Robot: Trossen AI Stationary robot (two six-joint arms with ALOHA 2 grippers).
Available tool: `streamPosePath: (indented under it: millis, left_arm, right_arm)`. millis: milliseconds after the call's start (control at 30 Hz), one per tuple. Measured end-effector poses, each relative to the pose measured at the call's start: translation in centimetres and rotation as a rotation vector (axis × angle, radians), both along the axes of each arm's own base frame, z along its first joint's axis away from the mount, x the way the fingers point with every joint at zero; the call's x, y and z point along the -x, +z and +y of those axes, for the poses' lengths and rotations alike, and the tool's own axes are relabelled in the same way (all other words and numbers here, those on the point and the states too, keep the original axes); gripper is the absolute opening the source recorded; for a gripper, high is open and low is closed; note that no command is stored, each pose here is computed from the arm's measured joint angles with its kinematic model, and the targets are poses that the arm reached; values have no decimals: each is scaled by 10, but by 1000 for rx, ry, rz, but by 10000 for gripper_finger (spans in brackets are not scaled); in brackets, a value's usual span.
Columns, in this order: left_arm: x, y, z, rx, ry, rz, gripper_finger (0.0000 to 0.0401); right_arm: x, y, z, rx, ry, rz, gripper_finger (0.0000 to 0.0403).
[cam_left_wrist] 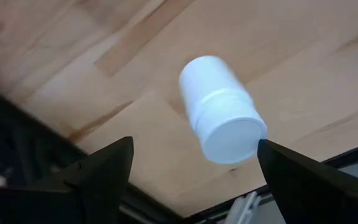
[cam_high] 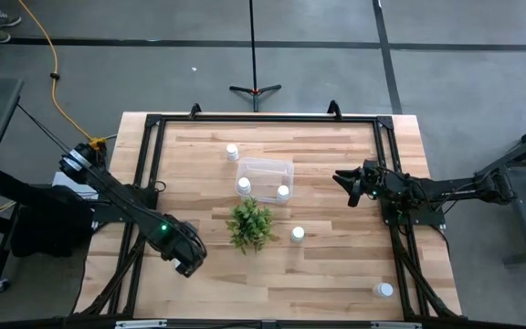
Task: Pick and place pill bottles into a basket
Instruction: Put the white pill bottle in the transparent bin
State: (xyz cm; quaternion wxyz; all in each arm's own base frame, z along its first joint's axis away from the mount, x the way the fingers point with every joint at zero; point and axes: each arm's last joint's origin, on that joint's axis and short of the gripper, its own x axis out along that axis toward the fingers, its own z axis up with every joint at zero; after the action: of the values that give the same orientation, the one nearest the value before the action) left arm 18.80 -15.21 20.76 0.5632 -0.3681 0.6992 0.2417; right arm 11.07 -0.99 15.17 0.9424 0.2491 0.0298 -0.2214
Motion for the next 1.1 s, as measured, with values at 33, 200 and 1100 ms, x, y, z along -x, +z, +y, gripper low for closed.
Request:
streamPosePath:
  millis: [33,200,1100]
  left_arm:
    - [-1,0,0,3,1,-11,378]
    - [-3,0,-1,-5,5,-37,378]
    - [-2,0,-6,-65,-187,-171,379]
  right_arm:
    - [0,0,0,0,-1,1,124]
    - [0,-1,0,4,-1,9,124]
    - [0,0,-1,27,-18,18,124]
